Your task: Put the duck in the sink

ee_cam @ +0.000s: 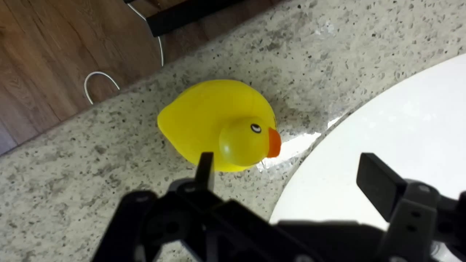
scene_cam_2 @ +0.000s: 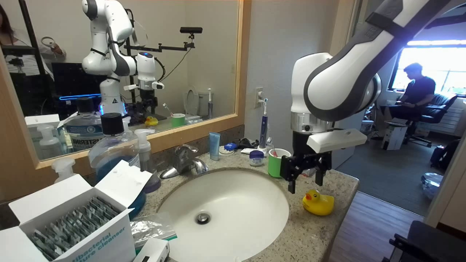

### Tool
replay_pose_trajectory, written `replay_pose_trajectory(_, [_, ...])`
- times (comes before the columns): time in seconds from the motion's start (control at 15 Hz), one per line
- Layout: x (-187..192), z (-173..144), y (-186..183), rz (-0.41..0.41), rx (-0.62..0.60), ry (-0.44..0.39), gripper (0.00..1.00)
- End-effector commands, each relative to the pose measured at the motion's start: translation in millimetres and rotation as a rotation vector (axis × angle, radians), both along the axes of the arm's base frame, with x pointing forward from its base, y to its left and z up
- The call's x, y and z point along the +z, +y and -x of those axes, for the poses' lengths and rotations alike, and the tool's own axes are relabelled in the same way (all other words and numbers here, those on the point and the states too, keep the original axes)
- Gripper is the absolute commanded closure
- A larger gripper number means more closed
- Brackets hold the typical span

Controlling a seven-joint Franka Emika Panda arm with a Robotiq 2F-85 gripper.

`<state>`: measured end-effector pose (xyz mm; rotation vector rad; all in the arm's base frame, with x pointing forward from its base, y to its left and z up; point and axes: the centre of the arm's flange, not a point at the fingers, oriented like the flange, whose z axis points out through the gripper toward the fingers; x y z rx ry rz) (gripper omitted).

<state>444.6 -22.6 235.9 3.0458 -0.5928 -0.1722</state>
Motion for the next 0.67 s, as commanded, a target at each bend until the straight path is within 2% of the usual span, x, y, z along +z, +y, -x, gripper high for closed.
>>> replay_pose_trajectory(0.0, [-12,7,-10,0.004,0.001,-0.031,0.00])
replay_pose_trajectory(0.47, [-19,19,-18,0.013,-0.012,-0.014,0.03])
replay_pose_trajectory(0.53, [-19,20,-17,0.012,-0.009,-0.010,0.13])
replay_pose_trajectory(0.6, [-20,20,-17,0.013,-0.009,-0.008,0.19])
